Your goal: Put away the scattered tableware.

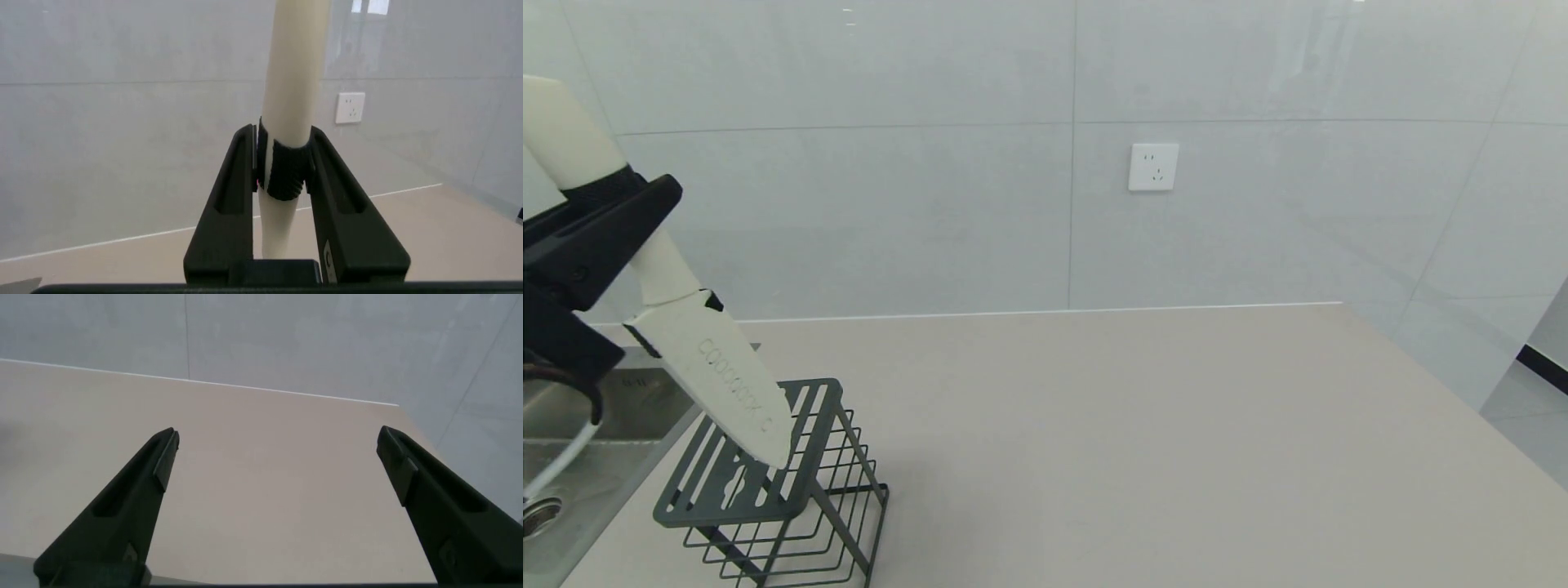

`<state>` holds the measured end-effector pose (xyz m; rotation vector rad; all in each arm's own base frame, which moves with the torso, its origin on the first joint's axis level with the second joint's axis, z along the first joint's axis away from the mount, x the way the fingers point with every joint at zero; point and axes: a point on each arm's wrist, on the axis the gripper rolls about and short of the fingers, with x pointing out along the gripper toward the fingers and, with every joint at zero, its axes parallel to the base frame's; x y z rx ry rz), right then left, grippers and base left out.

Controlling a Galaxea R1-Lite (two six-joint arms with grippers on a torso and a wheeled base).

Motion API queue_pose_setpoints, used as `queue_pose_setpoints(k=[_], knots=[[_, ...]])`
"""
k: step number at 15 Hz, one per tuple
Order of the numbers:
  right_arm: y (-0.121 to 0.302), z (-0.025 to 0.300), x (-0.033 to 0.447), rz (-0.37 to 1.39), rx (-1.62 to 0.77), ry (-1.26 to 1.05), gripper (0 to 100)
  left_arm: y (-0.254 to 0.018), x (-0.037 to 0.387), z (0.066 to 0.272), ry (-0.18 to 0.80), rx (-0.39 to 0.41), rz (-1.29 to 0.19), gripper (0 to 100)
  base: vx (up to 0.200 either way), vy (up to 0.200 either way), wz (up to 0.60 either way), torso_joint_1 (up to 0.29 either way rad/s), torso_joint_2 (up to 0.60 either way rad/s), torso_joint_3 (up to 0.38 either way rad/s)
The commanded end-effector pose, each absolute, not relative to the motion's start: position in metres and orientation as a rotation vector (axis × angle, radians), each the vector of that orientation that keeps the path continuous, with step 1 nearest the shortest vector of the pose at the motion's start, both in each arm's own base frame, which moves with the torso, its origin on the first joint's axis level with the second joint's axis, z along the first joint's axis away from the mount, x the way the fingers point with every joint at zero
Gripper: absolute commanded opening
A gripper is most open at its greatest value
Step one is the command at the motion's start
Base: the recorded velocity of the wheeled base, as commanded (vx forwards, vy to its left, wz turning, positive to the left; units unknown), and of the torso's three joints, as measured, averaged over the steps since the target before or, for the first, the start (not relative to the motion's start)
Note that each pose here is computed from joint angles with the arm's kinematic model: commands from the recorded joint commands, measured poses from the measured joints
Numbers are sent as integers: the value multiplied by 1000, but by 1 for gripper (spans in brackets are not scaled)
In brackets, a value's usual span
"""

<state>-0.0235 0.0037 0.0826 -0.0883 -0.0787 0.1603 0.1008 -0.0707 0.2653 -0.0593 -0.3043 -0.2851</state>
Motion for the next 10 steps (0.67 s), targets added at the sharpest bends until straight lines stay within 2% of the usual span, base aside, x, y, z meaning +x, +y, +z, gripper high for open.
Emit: queue_pose_setpoints(k=[1, 10], knots=[[4, 83, -23, 159, -89, -79, 100, -77, 107, 263, -286, -40, -291, 0, 0, 0, 0, 0, 0, 0], [4, 83, -23, 160, -78, -78, 100, -91, 138, 268, -239, -17, -187, 0, 0, 0, 0, 0, 0, 0]])
